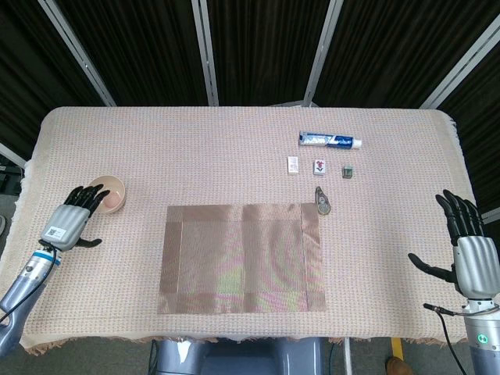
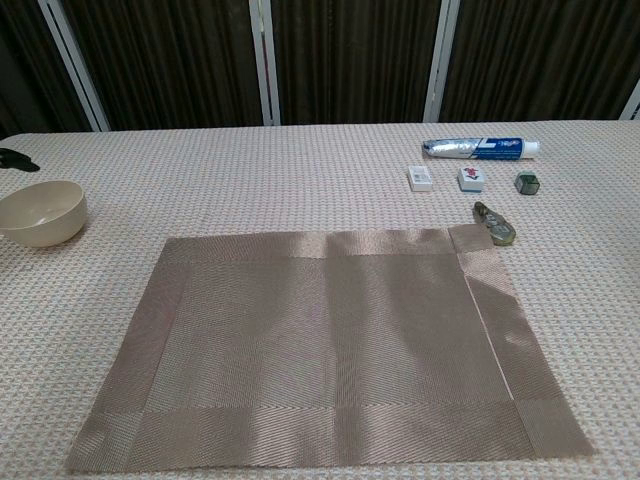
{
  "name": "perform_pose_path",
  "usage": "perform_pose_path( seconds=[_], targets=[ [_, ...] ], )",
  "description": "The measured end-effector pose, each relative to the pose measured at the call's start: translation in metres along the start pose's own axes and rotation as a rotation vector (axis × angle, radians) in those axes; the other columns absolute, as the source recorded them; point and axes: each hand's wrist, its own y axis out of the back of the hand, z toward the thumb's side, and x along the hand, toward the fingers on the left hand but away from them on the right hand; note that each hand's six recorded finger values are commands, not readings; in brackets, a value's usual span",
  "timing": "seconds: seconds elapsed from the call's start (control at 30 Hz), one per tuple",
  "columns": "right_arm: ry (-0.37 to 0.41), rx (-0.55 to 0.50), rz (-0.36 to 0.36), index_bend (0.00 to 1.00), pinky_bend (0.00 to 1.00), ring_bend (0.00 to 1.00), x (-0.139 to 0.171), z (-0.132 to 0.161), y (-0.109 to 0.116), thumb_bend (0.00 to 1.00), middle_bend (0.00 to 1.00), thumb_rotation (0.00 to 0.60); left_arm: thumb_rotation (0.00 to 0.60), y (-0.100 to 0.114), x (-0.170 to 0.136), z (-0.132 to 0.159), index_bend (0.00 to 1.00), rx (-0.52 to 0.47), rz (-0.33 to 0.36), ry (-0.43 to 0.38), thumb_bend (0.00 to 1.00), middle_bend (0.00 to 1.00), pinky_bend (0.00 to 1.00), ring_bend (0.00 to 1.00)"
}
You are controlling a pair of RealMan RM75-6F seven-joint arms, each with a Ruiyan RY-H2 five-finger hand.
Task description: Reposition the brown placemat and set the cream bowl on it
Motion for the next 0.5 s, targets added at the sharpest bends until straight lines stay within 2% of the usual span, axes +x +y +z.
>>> perform_pose_path(
  seconds=[0.3,0.5],
  targets=[
    [-0.016,0.012,0.011,0.00,0.00,0.00,-0.002,-0.004,-0.006,0.00,0.00,0.600,0.600,-0.023,0.035,-0.025,0.26,0.045,-0.046,0.119,0.23,0.00,0.00,0.00],
    [-0.022,0.015,0.017,0.00,0.00,0.00,-0.003,-0.005,-0.008,0.00,0.00,0.600,0.600,-0.035,0.044,-0.032,0.46,0.032,-0.052,0.170,0.36,0.00,0.00,0.00]
  ],
)
